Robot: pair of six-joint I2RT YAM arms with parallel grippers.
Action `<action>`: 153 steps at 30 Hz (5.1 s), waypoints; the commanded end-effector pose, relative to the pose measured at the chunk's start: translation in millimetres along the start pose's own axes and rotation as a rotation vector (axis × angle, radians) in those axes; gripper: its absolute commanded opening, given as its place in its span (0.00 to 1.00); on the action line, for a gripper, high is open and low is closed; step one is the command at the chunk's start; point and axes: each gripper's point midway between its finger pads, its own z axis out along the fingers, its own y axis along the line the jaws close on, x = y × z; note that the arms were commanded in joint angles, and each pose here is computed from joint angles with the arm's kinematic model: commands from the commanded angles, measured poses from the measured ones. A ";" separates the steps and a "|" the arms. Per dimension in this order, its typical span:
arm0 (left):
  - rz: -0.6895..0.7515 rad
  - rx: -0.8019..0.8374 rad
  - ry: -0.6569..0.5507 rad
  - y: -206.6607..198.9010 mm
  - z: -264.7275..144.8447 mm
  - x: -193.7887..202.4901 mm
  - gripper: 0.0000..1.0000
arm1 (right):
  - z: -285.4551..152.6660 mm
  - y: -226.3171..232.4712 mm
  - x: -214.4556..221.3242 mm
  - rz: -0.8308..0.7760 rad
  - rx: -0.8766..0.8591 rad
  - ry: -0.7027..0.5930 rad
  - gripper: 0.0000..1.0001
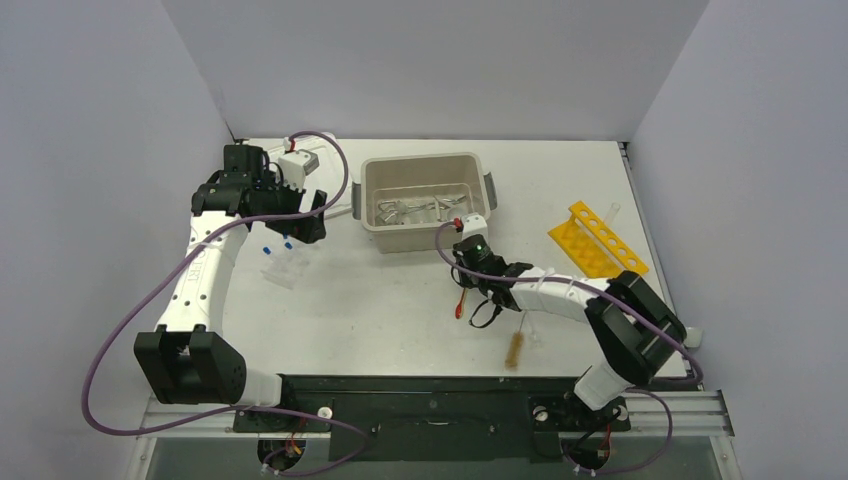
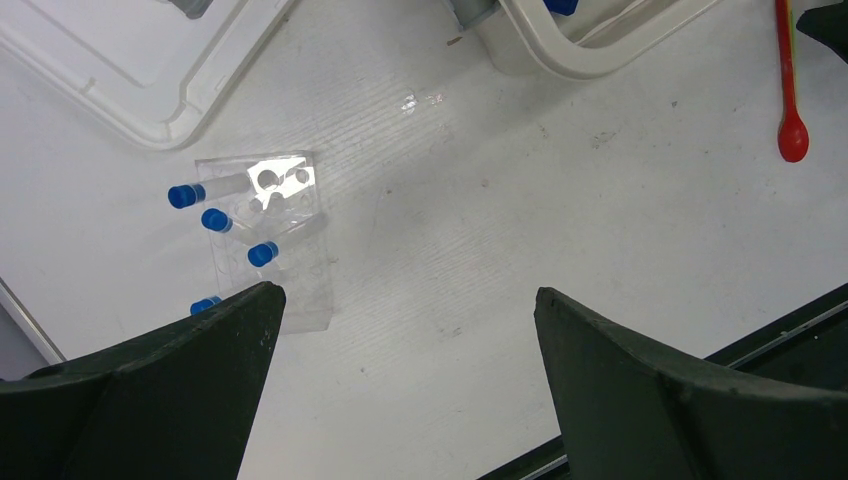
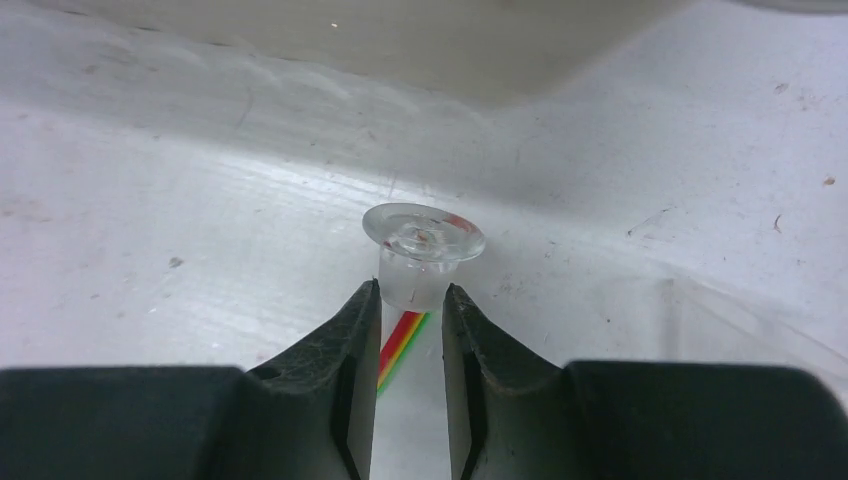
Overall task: Organize the chemistry lab equipment
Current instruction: Pick up the chemistry item at the center of the board, then place the chemistry item in the storage box, then pick up the chemistry item at the center of the board, then place the chemistry item in the storage box.
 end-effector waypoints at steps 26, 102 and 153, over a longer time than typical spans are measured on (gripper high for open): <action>0.020 0.001 -0.053 -2.0 -7.5 -7.8 0.96 | -138.9 85.6 -208.6 -0.058 -0.276 -0.336 0.02; 0.016 0.002 -0.039 -0.7 -4.5 -5.7 0.97 | -49.6 58.6 19.2 0.134 -0.053 0.203 0.53; 0.001 0.012 -0.044 -1.6 -1.2 -7.6 0.97 | -138.7 73.8 -136.3 -0.332 -0.360 -0.072 0.00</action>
